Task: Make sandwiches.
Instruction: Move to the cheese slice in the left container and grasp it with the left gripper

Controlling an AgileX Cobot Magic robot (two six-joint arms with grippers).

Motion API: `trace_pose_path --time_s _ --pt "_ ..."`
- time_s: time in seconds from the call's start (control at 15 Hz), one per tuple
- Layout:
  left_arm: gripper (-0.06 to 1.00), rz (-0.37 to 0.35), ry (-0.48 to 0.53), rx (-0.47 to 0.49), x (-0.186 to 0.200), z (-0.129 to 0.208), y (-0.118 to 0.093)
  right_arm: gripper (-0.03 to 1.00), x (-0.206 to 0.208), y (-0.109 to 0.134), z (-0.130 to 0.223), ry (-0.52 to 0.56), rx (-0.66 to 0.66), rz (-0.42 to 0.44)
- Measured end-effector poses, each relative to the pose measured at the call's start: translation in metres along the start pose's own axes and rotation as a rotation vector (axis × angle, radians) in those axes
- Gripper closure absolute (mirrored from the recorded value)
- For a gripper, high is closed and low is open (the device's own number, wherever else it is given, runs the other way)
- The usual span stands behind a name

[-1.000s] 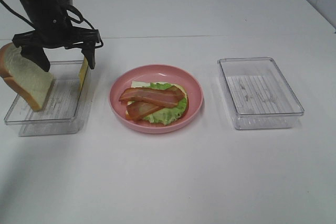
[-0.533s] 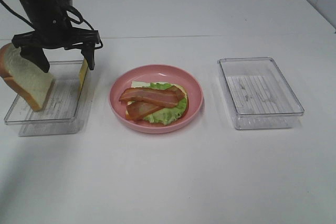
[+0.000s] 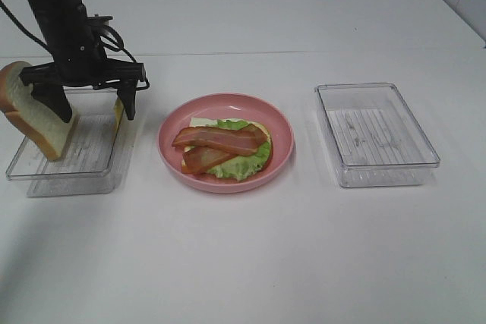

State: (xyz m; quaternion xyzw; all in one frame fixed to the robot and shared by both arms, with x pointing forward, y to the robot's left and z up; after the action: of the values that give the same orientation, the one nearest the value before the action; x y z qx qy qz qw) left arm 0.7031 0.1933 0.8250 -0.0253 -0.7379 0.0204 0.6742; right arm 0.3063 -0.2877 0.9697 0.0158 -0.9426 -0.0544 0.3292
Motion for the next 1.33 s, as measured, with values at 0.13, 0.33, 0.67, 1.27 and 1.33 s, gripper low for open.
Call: trace_pose_path --time_s 0.13,0.33,0.67,1.27,1.33 --pt "0.12 0.001 -0.005 0.0 0.0 -0.001 0.0 -0.01 0.0 0.0 0.0 0.0 0.0 0.0" --pt "0.2 0.005 -0.026 0.0 0.0 -0.005 -0.001 -0.01 0.0 0.0 0.0 0.0 0.0 0.0" --pt "0.33 0.019 -0.064 0.004 0.0 -0.012 -0.004 -0.01 0.0 0.0 0.0 0.0 0.0 0.0" --pt "0.76 0.084 -0.082 0.032 0.001 -0.015 -0.018 -0.01 0.0 0.0 0.0 0.0 0.0 0.0" --pt "0.82 0.088 -0.085 0.034 0.001 -0.016 -0.019 -0.01 0.0 0.0 0.0 0.0 0.0 0.0"
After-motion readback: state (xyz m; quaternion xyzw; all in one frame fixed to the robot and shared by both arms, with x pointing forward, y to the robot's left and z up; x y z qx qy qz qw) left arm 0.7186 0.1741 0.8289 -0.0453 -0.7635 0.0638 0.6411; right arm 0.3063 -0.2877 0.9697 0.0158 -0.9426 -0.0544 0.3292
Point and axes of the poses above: a point on each arm's last joint axis where the gripper is mounted, x pointing back along that axis away from the gripper, y along the wrist's bending axis when the last joint is at zero, z = x × y, the point moved 10 cm from there along -x, pointing out along that axis toward the gripper, and after that the axes turned 5 degrees about -x, right-handed, at the moved point
